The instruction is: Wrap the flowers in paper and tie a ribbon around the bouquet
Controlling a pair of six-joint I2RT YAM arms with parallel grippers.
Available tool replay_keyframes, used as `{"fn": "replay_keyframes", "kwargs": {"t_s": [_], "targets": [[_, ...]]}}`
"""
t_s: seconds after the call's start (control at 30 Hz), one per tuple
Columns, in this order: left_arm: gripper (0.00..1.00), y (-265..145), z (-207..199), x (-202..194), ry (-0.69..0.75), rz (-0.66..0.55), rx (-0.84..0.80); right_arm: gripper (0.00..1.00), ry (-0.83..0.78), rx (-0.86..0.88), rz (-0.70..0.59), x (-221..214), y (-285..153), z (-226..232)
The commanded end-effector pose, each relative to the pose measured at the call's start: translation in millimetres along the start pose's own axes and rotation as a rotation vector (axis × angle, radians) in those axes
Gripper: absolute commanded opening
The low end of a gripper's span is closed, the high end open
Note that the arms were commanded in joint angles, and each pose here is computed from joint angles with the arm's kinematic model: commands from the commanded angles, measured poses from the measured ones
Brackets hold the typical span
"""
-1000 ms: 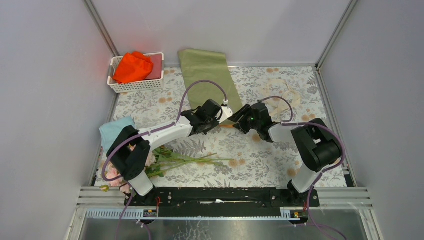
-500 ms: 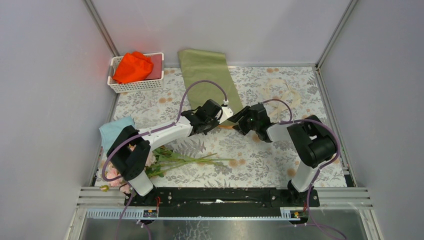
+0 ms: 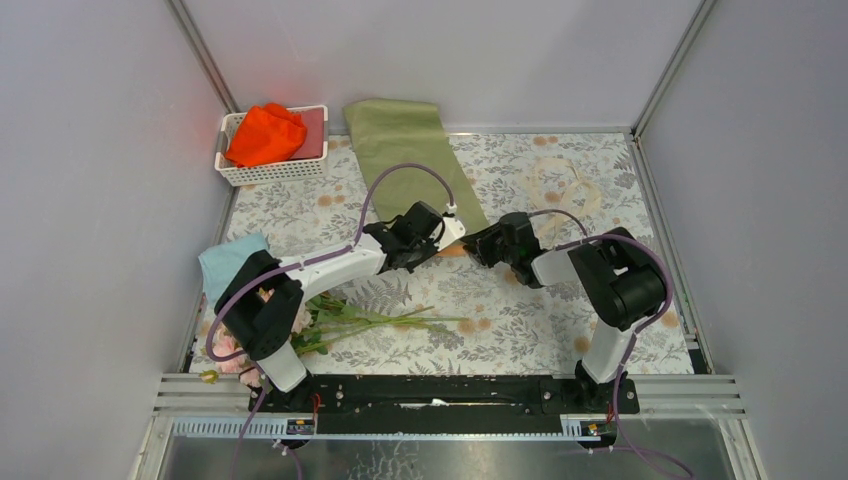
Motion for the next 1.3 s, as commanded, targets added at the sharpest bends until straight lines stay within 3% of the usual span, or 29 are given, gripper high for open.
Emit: {"fn": "replay_keyframes", "kwargs": {"t_s": [0.0,0.2,0.27,0.3,0.33,0.37,0.4,0.57,0.7,0.77,0.87,1.0,1.13,1.27], "targets": [[0.0,-0.7,-1.6,4.2,-0.003,-0.041,-0.02,0.28,0.032,0.04,-0.076,11.9,-0.4,11.6],[0.0,-4.0,-6.3,5.3,0.012,-0.049,-0.055,0.0,0.006,0.035,-0.136,29.5,-4.7,10.1],[0.02,-7.4,-12.7,5.5,0.024,-0.048,-0.102,0.0,-0.051,0.06,-0.153,34.6,-8.4,18.4],[0.4,-11.2,-15.0,6.7,0.024,-0.047,-0.129,0.0,-0.108,0.062,-0.177,39.7,-11.4,23.9],[0.69,-17.5,-21.2,11.1,0.016,-0.063,-0.19,0.0,-0.186,0.06,-0.216,48.1,-18.6,35.4],[0.88,-25.1,-19.6,17.3,0.001,-0.082,-0.215,0.0,-0.258,0.053,-0.261,56.9,-26.9,43.8],[0.96,-35.5,-12.5,27.8,-0.022,-0.115,-0.23,0.0,-0.337,0.056,-0.321,67.7,-39.3,55.0],[0.98,-84.6,61.2,54.8,-0.208,-0.247,-0.199,0.0,-0.827,0.041,-0.636,121.5,-126.3,122.3],[0.98,-109.8,128.9,51.2,-0.424,-0.335,-0.119,0.0,-1.175,0.112,-0.702,108.2,-175.0,173.0],[0.98,-118.0,162.7,40.2,-0.535,-0.364,-0.062,0.0,-1.367,0.156,-0.665,76.9,-180.3,190.3],[0.99,-123.0,203.3,14.3,-0.697,-0.38,0.027,0.0,-1.699,0.288,-0.501,-13.6,-163.6,198.0],[0.99,-115.5,225.3,-29.9,-0.863,-0.339,0.029,0.0,-1.952,0.389,-0.335,-130.1,-130.8,174.6],[0.99,-108.4,237.0,-77.3,-0.988,-0.283,0.047,0.0,-2.085,0.525,-0.137,-229.7,-109.7,137.0],[0.99,-90.7,208.6,-97.4,-1.028,-0.217,-0.069,0.0,-2.093,0.567,-0.032,-272.5,-97.4,113.2]]}}
Point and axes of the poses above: each gripper's point midway between its finger pads, its own y axis out along the fingers, its own z axis along the line the jaws close on, x = y × z, the point moved 1 cm from there along -y, back along the fingers, and after that the axes turned 5 degrees about -y, right-handed, at the moved point
